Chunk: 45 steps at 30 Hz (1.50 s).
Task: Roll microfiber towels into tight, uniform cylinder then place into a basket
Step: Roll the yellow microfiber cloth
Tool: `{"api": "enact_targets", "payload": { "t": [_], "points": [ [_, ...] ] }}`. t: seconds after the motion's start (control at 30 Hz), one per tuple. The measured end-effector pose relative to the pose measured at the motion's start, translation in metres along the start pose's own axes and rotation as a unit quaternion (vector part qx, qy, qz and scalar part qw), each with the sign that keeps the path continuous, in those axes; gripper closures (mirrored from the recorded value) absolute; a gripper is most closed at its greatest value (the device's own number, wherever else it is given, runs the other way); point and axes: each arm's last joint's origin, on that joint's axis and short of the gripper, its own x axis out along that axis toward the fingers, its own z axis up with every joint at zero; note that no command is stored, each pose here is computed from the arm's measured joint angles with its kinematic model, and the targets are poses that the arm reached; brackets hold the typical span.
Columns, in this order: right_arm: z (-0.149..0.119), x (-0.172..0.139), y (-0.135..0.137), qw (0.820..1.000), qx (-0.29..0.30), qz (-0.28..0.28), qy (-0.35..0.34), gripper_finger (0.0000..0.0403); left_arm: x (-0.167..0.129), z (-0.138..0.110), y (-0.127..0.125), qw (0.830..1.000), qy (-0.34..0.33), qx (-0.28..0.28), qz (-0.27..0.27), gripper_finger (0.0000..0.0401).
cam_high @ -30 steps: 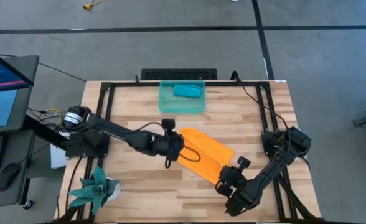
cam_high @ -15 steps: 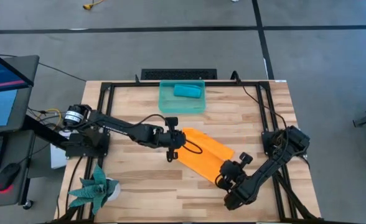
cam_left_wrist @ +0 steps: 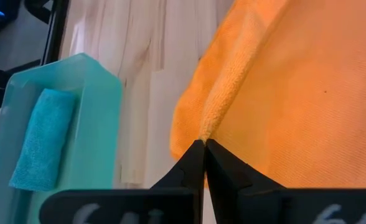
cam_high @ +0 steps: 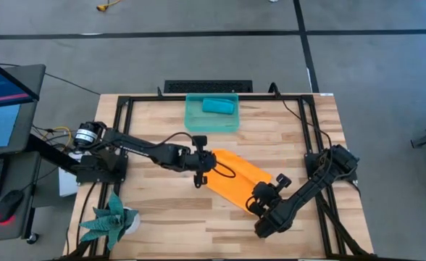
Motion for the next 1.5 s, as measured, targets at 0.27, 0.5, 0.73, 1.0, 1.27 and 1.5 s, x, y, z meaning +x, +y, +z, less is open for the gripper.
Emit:
{"api": "enact_targets", "payload": {
  "t": [0.27,0.5,0.73,1.0,1.27,1.5],
  "points": [
    [0.000,0.000,0.001,1.000,0.014,0.003,-0.001,0.0397,0.000,-0.001,0.000,1.000,0.003,0.002,-0.001,0.0401],
    [0.000,0.000,0.001,1.000,0.015,0.003,-0.001,0.0396,0.001,-0.001,0.002,1.000,0.005,-0.007,0.001,0.0351],
    [0.000,0.000,0.002,1.000,0.021,0.008,-0.002,0.0398,0.003,-0.003,0.006,1.000,0.014,-0.015,0.008,0.0272],
    [-0.009,0.018,-0.004,0.998,0.044,-0.022,0.025,0.0397,0.004,-0.008,0.005,0.994,0.029,-0.028,-0.105,0.0249],
    [-0.011,0.036,-0.006,0.997,0.054,-0.028,0.055,0.0370,0.002,0.001,-0.003,0.984,-0.026,-0.007,-0.173,0.0257],
    [-0.012,0.036,-0.006,0.996,0.048,-0.023,0.065,0.0317,0.012,-0.005,-0.009,0.979,-0.091,-0.011,-0.180,0.0257]
  ]
}}
